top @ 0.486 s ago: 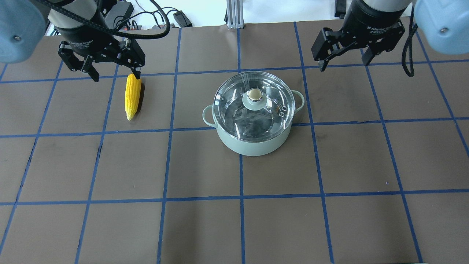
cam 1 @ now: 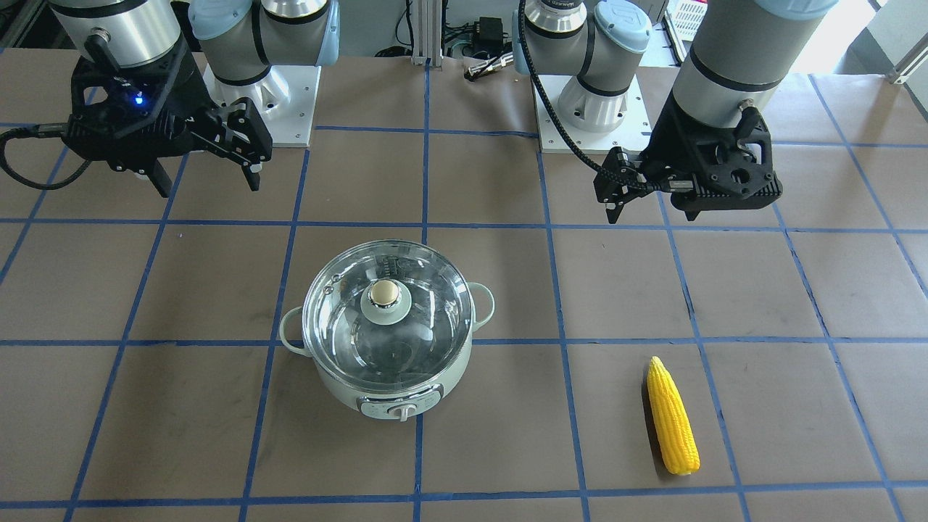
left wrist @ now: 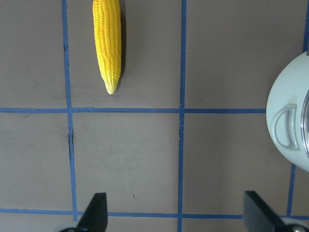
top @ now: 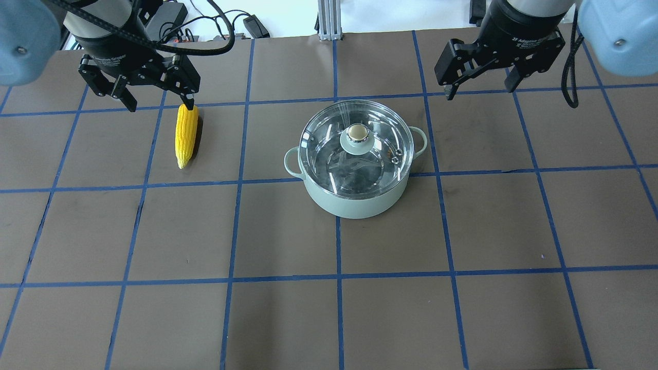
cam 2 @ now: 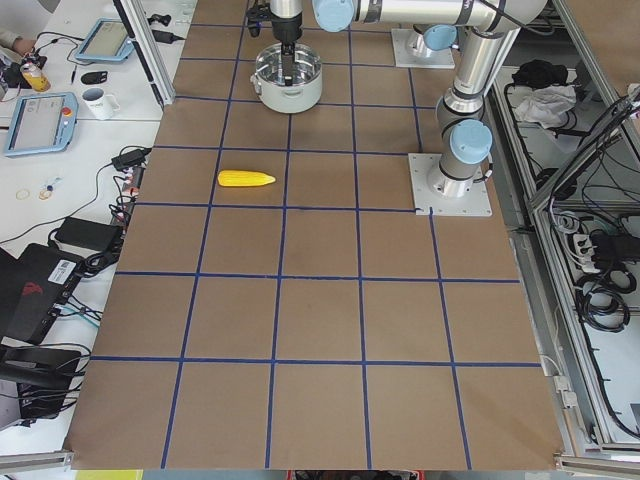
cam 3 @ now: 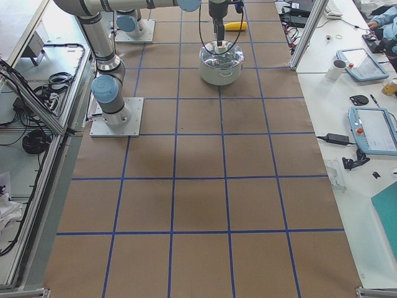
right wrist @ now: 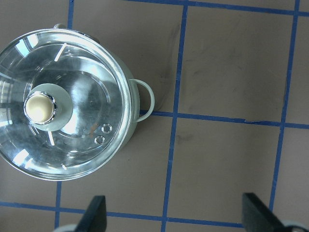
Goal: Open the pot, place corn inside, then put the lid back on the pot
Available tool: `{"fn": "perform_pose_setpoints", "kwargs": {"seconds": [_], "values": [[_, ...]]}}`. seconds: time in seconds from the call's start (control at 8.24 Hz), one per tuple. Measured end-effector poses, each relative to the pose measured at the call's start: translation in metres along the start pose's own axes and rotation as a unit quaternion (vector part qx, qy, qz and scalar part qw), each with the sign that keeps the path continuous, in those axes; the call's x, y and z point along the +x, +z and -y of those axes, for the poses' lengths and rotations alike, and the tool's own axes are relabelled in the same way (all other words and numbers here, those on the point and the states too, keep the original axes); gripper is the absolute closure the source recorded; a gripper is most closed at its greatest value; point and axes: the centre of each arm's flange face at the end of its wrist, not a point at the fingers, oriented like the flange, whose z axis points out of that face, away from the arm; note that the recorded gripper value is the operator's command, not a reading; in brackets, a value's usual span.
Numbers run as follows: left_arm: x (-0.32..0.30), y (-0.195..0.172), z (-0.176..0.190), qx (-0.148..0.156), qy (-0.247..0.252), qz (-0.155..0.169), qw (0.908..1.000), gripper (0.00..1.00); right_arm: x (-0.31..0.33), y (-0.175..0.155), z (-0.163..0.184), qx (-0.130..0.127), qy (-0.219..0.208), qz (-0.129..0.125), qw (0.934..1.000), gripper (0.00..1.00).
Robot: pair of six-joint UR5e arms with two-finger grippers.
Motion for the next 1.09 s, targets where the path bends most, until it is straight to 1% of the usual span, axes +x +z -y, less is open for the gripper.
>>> {"fn": "perform_pose_setpoints", "kwargs": {"seconds": [0.12,0.24,0.36,0.49,0.73,1.09], "values": [[-0.008,0.001,0.003,0.001,0.030,0.001,0.9996,0.00,0.000,0.000,0.000,0.000,0.000,0.000,1.0000,0.00],[-0.022,0.006,0.013,0.010,0.055,0.003,0.9984,0.00,0.000,0.000,0.000,0.000,0.000,-0.001,1.0000,0.00],[-0.040,0.017,0.033,0.028,0.072,0.007,0.9970,0.00,0.000,-0.001,0.000,0.002,0.000,-0.002,1.0000,0.00],[-0.059,0.027,0.050,0.043,0.074,0.012,0.9963,0.00,0.000,-0.001,0.001,0.004,0.000,-0.001,1.0000,0.00],[-0.087,0.057,0.077,0.047,0.058,0.013,0.9971,0.00,0.000,-0.001,0.001,0.004,0.000,-0.003,1.0000,0.00],[-0.100,0.128,0.128,0.060,0.046,0.015,0.9970,0.00,0.001,0.001,0.003,0.004,0.004,-0.005,1.0000,0.00]]}}
